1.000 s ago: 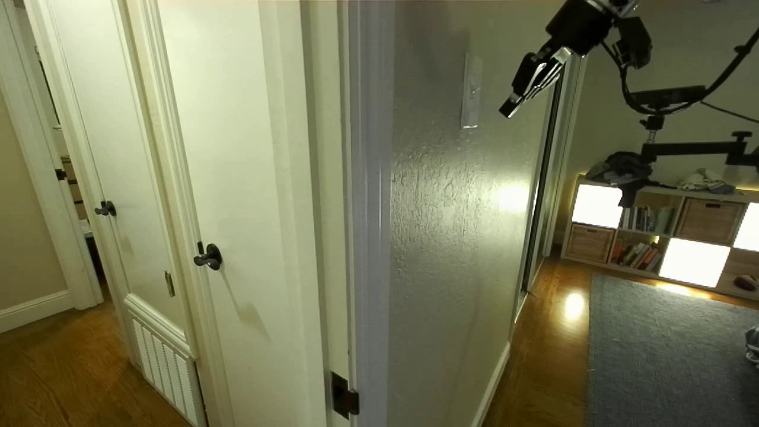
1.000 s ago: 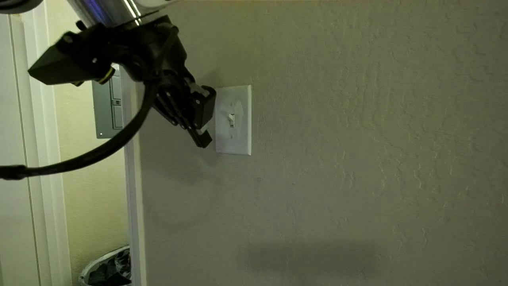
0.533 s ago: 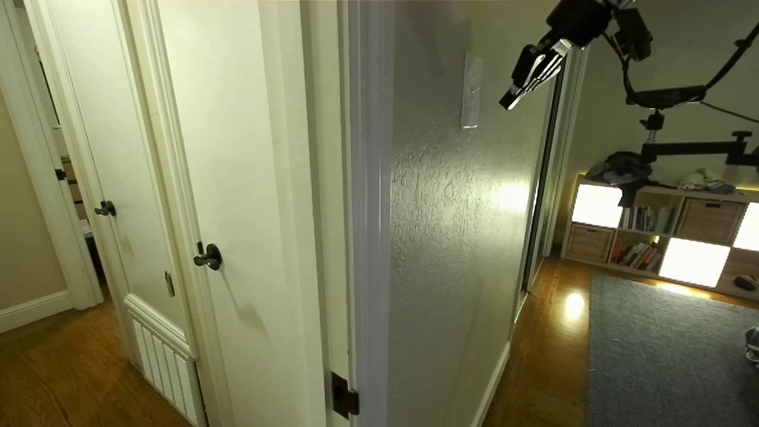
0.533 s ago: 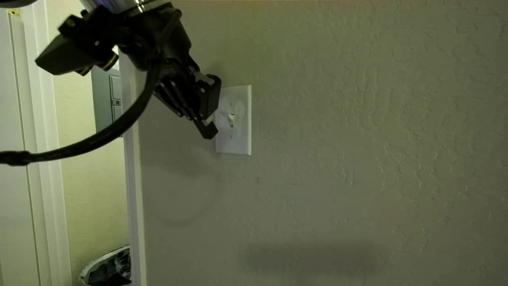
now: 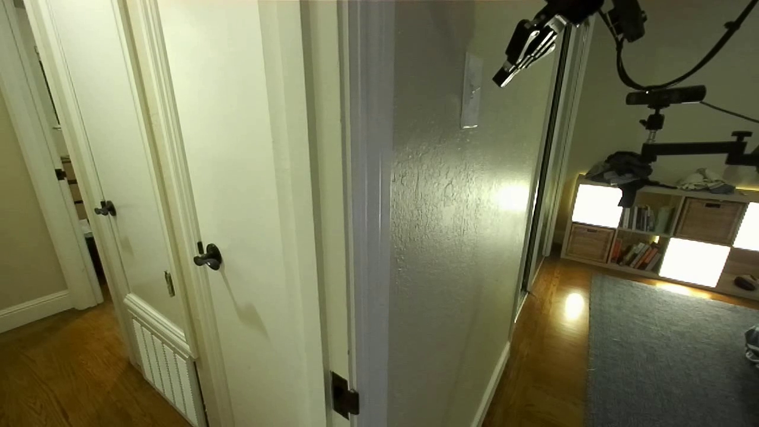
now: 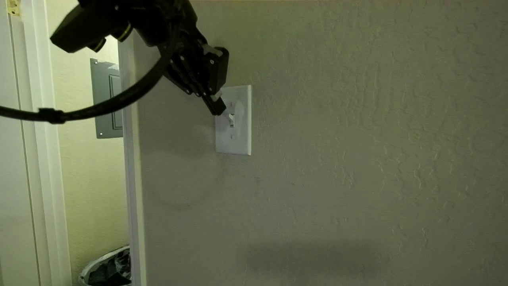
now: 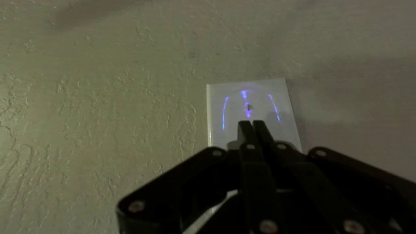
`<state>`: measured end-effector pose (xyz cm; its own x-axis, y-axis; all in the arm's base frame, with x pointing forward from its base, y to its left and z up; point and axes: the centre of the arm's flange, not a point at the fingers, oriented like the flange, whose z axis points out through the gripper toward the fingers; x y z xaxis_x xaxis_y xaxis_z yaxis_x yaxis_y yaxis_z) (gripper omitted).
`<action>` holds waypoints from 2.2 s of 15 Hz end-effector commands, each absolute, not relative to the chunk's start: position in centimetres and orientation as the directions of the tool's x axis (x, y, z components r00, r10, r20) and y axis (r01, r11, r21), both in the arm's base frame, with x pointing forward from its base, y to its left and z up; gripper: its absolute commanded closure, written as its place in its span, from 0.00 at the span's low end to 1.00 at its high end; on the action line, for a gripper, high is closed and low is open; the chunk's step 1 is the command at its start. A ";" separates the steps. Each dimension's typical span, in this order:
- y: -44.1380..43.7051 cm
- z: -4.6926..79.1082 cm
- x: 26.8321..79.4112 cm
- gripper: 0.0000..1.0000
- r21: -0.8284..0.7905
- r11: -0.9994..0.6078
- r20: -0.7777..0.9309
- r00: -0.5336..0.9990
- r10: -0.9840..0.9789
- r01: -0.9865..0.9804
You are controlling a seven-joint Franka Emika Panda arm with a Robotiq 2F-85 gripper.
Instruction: Turn on the light switch, turn off the light switch then turn on the light switch
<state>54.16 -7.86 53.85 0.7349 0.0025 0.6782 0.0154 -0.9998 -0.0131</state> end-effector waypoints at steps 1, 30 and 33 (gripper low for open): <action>-7.7 54.9 54.6 0.94 -0.006 -1.000 0.707 0.708 -0.002 0.003; -7.4 51.1 55.8 0.94 -0.098 -0.995 0.650 0.756 -0.076 -0.016; -6.8 51.6 55.0 0.94 -0.060 -0.998 0.644 0.764 -0.039 0.000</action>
